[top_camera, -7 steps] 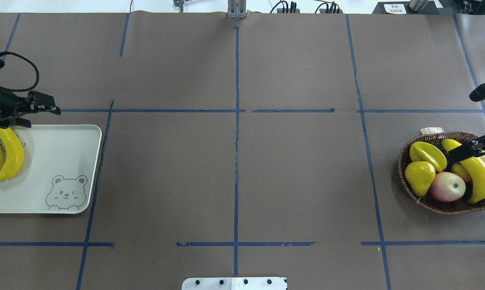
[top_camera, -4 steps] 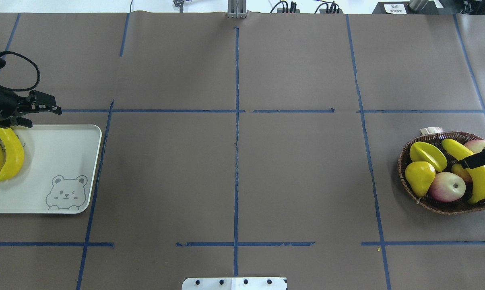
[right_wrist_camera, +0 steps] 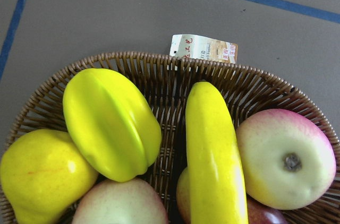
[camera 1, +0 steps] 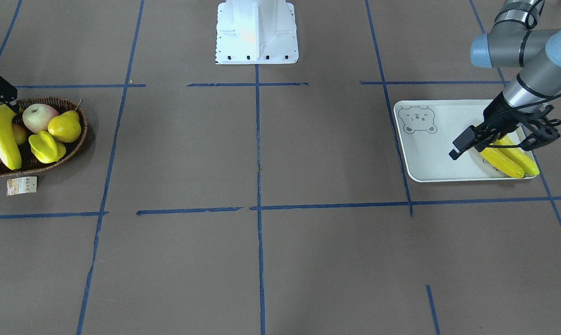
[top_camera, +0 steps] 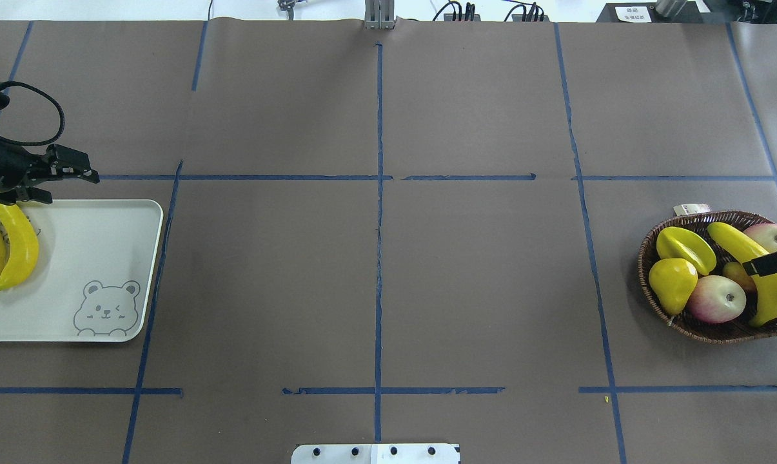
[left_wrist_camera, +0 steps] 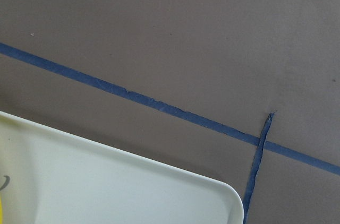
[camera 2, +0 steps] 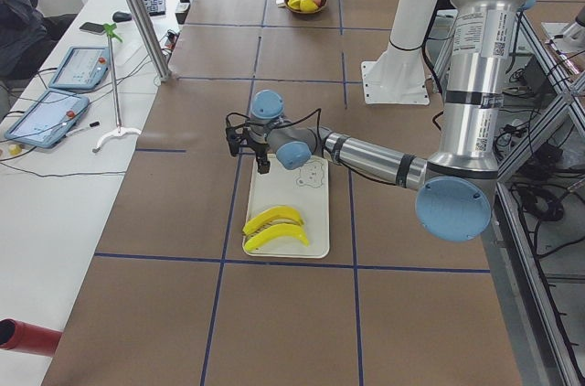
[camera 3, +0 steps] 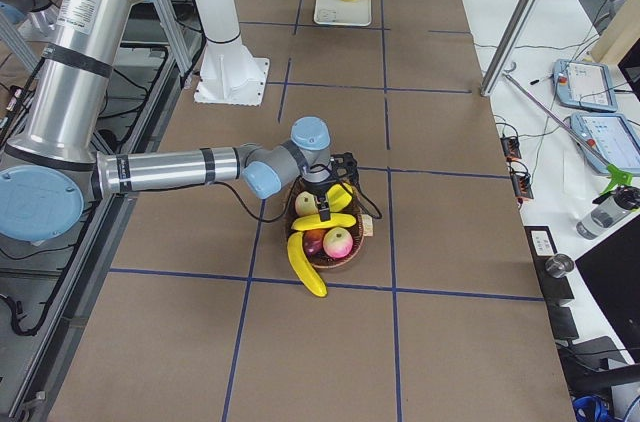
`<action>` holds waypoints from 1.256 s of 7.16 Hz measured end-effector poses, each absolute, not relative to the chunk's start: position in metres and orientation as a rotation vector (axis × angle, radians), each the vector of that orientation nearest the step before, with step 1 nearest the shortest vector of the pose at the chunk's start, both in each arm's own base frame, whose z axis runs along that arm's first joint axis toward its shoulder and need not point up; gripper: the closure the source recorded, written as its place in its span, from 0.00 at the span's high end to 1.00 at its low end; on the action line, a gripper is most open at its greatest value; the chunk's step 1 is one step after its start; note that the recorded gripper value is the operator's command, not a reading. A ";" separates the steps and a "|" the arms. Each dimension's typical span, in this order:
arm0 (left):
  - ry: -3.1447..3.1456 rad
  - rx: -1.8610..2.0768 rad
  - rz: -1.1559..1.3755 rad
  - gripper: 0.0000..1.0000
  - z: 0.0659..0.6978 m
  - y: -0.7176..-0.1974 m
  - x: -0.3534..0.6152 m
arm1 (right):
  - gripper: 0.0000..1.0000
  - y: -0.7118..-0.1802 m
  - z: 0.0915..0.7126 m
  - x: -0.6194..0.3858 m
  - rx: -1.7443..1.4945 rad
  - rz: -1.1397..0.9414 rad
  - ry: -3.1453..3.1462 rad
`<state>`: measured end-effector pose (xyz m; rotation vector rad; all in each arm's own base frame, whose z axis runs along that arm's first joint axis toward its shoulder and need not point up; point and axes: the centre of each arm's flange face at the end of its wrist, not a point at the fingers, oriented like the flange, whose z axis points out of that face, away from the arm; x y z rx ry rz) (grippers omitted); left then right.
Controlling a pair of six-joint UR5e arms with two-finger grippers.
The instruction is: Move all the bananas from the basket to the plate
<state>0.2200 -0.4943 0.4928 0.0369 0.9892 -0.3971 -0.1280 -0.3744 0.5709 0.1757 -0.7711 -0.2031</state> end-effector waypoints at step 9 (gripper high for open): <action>0.989 0.038 -0.398 1.00 0.492 -0.493 0.220 | 0.06 -0.361 0.614 -0.149 0.095 -0.242 -0.709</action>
